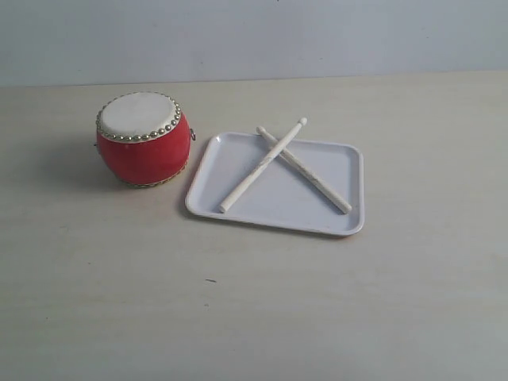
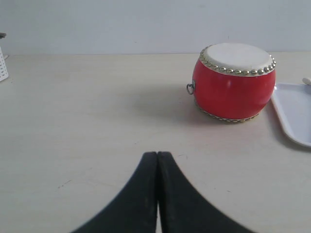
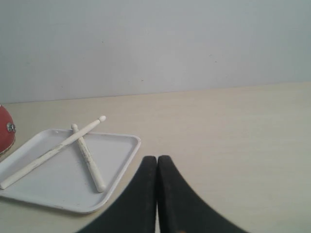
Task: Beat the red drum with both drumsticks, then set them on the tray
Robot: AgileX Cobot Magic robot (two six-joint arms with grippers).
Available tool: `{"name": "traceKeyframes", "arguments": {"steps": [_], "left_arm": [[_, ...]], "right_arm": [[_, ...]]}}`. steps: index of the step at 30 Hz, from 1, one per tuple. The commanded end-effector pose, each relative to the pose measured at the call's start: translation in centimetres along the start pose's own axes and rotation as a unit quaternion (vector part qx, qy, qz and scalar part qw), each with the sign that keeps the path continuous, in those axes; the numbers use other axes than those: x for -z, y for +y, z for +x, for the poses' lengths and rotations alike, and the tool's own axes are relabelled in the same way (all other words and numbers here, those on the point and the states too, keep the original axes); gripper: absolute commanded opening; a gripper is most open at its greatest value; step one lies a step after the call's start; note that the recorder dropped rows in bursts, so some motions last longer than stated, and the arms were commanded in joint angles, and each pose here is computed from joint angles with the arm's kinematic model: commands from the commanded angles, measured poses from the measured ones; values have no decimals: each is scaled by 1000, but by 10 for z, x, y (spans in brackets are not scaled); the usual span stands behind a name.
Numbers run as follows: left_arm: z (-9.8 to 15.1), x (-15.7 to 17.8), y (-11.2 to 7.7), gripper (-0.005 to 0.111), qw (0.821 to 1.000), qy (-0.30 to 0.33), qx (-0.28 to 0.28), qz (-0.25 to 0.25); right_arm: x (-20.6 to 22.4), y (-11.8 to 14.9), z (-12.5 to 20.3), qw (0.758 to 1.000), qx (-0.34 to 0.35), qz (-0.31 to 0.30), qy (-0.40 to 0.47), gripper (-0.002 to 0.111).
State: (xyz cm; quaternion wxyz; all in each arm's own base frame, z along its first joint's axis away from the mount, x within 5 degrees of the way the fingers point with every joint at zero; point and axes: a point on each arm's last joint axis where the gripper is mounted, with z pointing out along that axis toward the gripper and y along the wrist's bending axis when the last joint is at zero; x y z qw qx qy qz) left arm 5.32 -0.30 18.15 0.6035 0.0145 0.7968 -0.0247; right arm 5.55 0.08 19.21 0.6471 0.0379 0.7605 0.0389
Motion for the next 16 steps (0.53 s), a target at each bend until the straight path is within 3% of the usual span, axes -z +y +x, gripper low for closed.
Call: {"name": "traceKeyframes", "arguments": {"steps": [1,16], "left_arm": [[0,0,0,0,1000,-3,1,-1],[0,0,0,0,1000,-3,1,-1]], "right_arm": [[0,0,0,1000,-1,1,-6,0],[0,0,-1,1000,-1,1,-12,0]]}}
